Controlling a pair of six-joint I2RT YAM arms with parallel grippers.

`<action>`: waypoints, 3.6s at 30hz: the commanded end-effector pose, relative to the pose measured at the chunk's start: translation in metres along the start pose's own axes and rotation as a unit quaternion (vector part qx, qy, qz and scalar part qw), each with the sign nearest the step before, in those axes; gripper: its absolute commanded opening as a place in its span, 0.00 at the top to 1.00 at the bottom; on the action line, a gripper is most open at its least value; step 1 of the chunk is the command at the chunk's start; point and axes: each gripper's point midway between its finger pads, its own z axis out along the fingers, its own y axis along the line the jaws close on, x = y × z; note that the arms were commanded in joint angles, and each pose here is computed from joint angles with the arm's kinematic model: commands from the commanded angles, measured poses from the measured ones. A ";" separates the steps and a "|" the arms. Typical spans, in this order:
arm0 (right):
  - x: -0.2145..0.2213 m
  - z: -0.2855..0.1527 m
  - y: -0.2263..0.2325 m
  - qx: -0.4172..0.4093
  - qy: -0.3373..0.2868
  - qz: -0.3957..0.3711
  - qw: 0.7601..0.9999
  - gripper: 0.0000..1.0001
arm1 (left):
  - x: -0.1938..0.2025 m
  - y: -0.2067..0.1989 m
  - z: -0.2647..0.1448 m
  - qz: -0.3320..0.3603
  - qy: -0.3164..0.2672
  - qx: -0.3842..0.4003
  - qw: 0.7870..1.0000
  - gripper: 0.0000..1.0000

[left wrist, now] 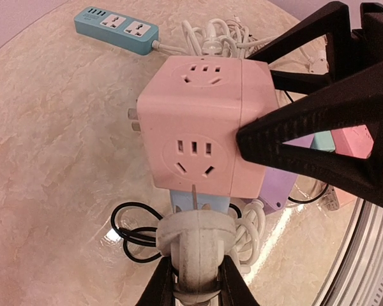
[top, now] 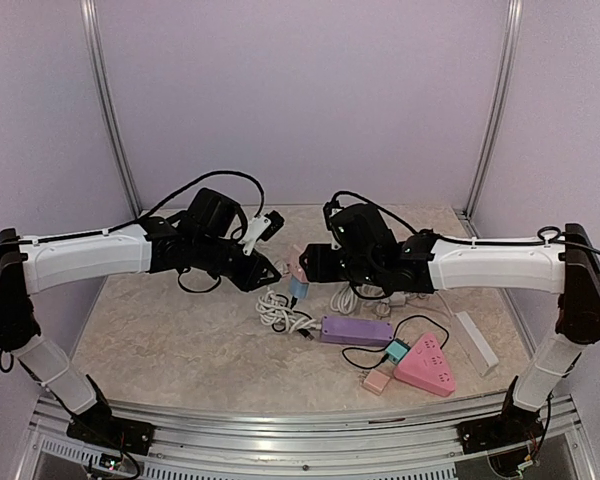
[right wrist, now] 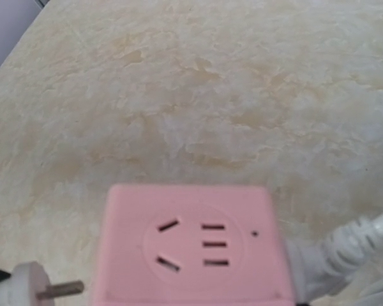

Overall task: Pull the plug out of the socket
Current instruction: Remove the plug from the socket, then place the plug at the center of the board, then remove the plug from the socket.

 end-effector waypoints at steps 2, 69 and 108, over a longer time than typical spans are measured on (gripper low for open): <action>-0.027 -0.010 0.007 -0.013 -0.049 0.010 0.999 1.00 | -0.016 0.004 -0.009 -0.003 -0.032 0.004 0.999 1.00; -0.126 -0.127 0.002 -0.132 -0.243 0.043 0.960 1.00 | -0.054 0.068 -0.120 -0.140 -0.168 -0.011 0.976 0.01; -0.093 -0.081 0.065 -0.191 -0.183 0.082 0.961 1.00 | -0.034 -0.018 -0.033 0.000 -0.117 0.068 0.991 0.21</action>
